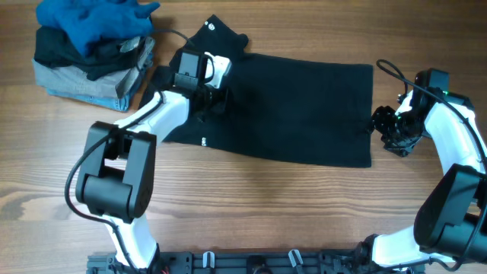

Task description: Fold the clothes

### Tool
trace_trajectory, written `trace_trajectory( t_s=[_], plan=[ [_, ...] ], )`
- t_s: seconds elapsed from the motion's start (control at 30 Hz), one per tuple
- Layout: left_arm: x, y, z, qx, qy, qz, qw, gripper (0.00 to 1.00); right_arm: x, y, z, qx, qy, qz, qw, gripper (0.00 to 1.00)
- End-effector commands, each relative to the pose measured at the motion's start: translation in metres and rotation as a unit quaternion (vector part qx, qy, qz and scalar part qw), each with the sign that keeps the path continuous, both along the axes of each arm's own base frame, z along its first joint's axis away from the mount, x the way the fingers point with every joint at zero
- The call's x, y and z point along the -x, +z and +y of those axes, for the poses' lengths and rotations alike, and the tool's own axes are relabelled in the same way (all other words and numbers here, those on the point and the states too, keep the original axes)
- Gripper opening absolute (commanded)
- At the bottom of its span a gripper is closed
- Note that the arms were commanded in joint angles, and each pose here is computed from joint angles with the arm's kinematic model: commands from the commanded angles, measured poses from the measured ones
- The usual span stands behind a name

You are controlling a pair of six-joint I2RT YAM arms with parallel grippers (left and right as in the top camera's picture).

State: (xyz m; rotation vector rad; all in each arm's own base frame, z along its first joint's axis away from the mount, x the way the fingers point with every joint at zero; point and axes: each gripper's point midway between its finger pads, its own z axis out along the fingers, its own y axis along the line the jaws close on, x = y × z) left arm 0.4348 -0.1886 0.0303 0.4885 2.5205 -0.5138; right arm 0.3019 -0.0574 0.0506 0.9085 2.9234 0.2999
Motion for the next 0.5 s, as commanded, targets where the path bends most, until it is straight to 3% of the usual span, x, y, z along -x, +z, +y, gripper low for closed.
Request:
trace_trajectory(
  t_s=[0.0, 0.07, 0.13, 0.33, 0.37, 0.4, 0.43, 0.47],
  plan=[
    [0.003, -0.015, -0.003, -0.028, -0.003, 0.005, 1.0, 0.33, -0.005, 0.009, 0.001, -0.004, -0.002, -0.016, 1.0, 0.71],
    [0.003, -0.018, -0.004, -0.028, -0.004, 0.007, 1.0, 0.25, -0.005, 0.009, 0.001, -0.004, -0.003, -0.016, 1.0, 0.71],
    [0.006, -0.018, -0.011, -0.021, -0.013, 0.01, 1.0, 0.05, -0.005, 0.009, 0.001, -0.004, -0.002, -0.016, 1.0, 0.71],
    [0.007, -0.005, -0.045, 0.012, -0.038, -0.016, 0.999, 0.04, -0.005, 0.009, 0.001, -0.004, -0.002, -0.016, 1.0, 0.71],
    [0.008, -0.005, -0.047, 0.012, -0.041, -0.017, 0.999, 0.19, -0.005, 0.009, 0.001, -0.004, -0.003, -0.016, 1.0, 0.71],
    [0.01, -0.006, -0.047, 0.01, -0.041, -0.012, 0.999, 0.56, -0.005, 0.009, 0.001, -0.004, -0.003, -0.016, 1.0, 0.71],
    [0.011, -0.004, -0.045, 0.01, -0.04, -0.01, 0.999, 0.84, -0.005, 0.009, 0.001, -0.004, -0.003, -0.016, 1.0, 0.71],
    [0.01, 0.004, -0.042, 0.009, -0.036, -0.014, 0.999, 0.9, -0.005, 0.009, 0.001, -0.004, -0.002, -0.016, 1.0, 0.71]
  ],
)
